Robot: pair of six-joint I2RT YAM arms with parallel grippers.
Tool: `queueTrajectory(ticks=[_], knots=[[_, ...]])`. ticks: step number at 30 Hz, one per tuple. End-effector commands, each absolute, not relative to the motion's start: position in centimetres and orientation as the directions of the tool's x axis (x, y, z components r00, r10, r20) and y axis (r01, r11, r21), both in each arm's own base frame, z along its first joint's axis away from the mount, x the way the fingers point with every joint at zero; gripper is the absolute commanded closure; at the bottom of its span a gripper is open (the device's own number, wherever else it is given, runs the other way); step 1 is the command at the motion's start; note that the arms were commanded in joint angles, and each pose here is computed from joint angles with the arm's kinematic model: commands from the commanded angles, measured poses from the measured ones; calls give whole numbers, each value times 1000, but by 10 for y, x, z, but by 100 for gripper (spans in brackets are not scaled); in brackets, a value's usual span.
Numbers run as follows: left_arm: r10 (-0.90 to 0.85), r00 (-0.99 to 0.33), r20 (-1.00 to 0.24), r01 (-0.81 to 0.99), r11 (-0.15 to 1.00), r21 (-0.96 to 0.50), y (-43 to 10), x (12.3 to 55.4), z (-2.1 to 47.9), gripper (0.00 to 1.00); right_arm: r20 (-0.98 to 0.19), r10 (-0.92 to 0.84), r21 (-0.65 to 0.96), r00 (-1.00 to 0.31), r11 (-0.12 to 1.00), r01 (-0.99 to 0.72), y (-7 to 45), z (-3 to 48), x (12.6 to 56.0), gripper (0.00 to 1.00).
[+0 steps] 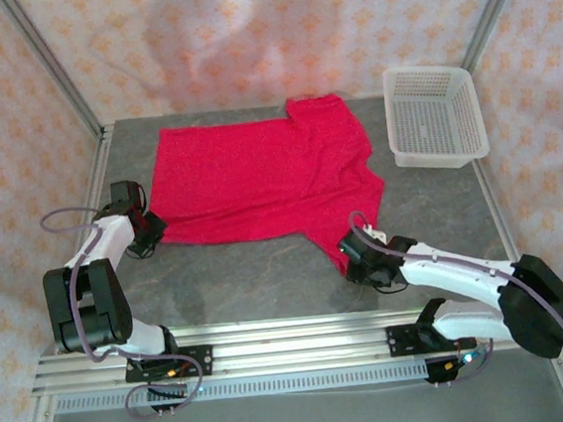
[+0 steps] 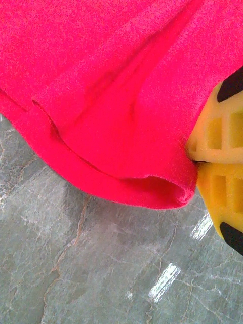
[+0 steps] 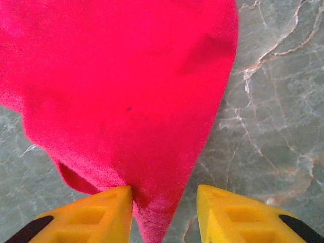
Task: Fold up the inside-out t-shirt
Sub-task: Fold the T-shirt at the center of the table.
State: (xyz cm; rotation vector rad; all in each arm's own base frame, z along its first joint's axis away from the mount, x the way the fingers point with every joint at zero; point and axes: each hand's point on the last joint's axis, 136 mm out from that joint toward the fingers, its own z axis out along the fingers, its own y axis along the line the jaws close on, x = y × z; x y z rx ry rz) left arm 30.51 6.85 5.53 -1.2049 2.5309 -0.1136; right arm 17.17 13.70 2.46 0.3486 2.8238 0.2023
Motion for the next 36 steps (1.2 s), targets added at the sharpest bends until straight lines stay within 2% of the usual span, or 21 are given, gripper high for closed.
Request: queueTrajectory(ticks=[1,2,3,5,7,9,11,13,16,18,22,28,33,36], knots=[[-760,-592,-266,-736,645,-205,69,303,64,100,-293,283,185,-913,954,236,135,20,184,78],[-760,-592,-267,-736,645,-204,69,303,64,100,-294,280,168,-914,956,239,133,20,187,91],[-759,-593,-268,-736,646,-201,70,303,65,100,-299,272,153,-915,960,235,131,25,190,100],[-757,-595,-272,-738,648,-189,72,302,67,100,-313,236,128,-920,970,205,130,47,195,100],[-755,-592,-281,-741,648,-179,75,302,73,100,-366,193,90,-910,981,172,121,93,199,100],[-759,-582,-293,-749,640,-172,81,302,80,100,-494,187,58,-849,982,182,97,153,205,100],[-767,-565,-303,-760,627,-169,88,301,85,100,-572,211,107,-792,977,183,83,187,199,100],[-776,-550,-307,-772,613,-166,93,299,85,100,-558,238,173,-795,970,169,82,184,187,100],[-780,-544,-309,-780,606,-155,97,296,84,100,-440,244,151,-864,969,197,80,147,164,100],[-779,-548,-305,-782,607,-143,98,294,81,100,-412,255,176,-875,964,198,86,146,160,100],[-780,-548,-303,-781,606,-149,96,293,83,100,-454,307,221,-836,948,228,82,158,164,100],[-794,-527,-302,-761,599,-248,81,289,102,100,-502,346,274,-792,933,234,86,180,176,100],[-792,-499,-351,-732,603,-319,68,264,139,100,-568,402,356,-718,907,226,77,215,177,100],[-788,-486,-378,-716,607,-344,61,242,158,100,-554,410,359,-725,903,236,70,220,167,100]])
